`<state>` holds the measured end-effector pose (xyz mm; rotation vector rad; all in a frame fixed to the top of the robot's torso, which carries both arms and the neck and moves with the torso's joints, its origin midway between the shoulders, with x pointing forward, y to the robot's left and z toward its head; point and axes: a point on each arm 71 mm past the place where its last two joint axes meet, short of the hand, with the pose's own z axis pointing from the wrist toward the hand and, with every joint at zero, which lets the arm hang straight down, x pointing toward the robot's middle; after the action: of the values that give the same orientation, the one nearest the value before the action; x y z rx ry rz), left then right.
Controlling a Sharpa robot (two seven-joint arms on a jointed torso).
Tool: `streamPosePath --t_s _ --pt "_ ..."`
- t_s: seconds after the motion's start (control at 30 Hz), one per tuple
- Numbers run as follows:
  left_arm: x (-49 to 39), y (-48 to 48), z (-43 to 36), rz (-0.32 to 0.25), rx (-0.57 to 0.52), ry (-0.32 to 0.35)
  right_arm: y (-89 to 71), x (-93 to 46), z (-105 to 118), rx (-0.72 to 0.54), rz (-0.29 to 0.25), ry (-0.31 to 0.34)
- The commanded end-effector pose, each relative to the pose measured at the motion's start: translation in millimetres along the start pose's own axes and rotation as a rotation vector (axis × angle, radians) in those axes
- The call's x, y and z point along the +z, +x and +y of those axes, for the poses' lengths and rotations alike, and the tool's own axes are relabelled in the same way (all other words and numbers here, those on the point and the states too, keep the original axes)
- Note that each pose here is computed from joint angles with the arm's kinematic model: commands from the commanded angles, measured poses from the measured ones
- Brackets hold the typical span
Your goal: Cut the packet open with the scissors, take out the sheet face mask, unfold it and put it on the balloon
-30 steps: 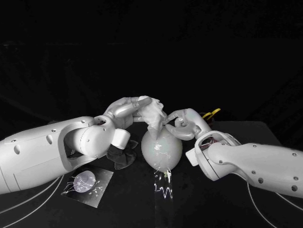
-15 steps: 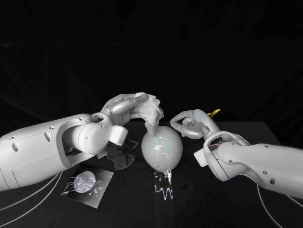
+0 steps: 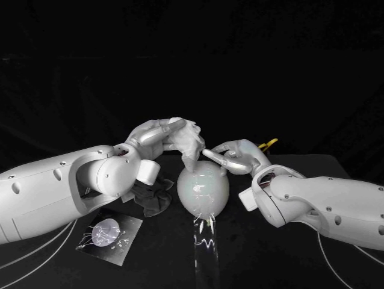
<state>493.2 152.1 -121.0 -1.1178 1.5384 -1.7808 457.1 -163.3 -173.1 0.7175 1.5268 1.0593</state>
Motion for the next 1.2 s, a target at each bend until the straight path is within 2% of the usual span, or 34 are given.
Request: streamPosePath --t_s 0.03,0.4,0.63,1.2 --pt "0.7 3.7 -2.6 0.018 -0.009 0.017 4.0 2.6 0.7 0.064 0.047 0.017" --pt "0.3 7.9 -2.2 0.033 -0.013 0.013 13.5 8.6 4.7 0.12 0.086 0.023" --pt "0.3 9.4 -2.0 0.038 -0.014 0.012 17.4 10.5 7.0 0.176 0.122 0.005" --pt "0.9 8.4 -2.0 0.037 -0.014 0.012 6.6 11.0 12.5 0.251 0.144 -0.048"
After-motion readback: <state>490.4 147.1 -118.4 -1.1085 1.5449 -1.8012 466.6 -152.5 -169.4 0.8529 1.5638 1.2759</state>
